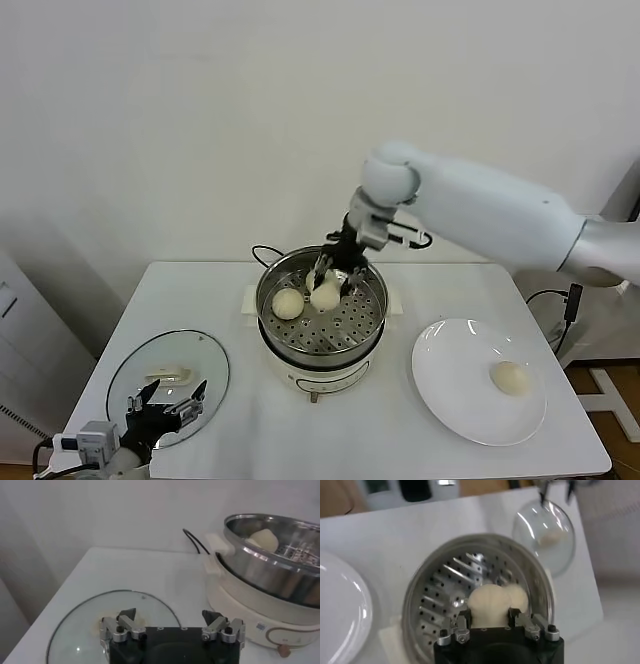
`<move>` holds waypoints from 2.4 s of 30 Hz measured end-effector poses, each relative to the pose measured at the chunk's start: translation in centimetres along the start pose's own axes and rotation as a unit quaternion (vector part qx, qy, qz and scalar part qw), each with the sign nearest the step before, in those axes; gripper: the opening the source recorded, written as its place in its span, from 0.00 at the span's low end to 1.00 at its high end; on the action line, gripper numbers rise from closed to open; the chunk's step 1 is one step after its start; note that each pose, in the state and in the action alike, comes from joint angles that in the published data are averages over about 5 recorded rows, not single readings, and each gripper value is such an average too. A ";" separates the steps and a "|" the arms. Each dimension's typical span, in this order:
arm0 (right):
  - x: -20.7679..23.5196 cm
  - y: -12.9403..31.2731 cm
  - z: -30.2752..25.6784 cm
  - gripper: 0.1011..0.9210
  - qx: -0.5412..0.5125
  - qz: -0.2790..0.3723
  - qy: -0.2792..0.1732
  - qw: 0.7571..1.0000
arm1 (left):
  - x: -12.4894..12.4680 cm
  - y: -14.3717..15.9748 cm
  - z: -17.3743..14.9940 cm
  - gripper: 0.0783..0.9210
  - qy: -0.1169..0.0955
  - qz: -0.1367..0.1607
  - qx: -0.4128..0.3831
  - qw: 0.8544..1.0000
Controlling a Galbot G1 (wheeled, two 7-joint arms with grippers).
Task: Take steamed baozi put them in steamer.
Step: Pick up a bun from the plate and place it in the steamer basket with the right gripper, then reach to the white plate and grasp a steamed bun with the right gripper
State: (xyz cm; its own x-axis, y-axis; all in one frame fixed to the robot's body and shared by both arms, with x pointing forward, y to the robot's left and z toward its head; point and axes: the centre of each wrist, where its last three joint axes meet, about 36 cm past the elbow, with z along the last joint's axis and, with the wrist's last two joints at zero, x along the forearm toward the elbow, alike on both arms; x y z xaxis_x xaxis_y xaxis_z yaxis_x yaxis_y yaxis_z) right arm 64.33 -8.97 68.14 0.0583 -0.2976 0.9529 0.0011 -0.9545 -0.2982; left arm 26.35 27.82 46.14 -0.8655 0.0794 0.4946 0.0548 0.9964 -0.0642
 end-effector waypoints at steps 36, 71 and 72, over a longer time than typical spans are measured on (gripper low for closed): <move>-4.5 0.6 -0.3 0.88 0.066 -0.042 0.026 0.997 | 0.0 0.2 0.2 0.88 0.002 -0.003 0.002 1.000; 6.1 35.9 0.1 0.88 -0.572 -0.011 0.089 0.816 | 0.2 0.4 -0.4 0.88 -0.006 -0.005 0.000 1.000; 5.6 36.7 -0.3 0.88 -0.579 -0.012 0.086 0.811 | 0.2 0.4 -0.4 0.88 -0.006 -0.005 -0.001 1.000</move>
State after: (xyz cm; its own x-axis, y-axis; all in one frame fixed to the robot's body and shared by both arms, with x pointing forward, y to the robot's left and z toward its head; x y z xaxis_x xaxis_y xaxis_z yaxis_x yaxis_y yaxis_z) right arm 64.44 -45.62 62.51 -0.0687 -0.1823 0.9808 -0.9435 -0.3076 -0.1233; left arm 26.38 28.25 46.56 -0.8721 0.0691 0.4844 0.0468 0.9972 -0.0580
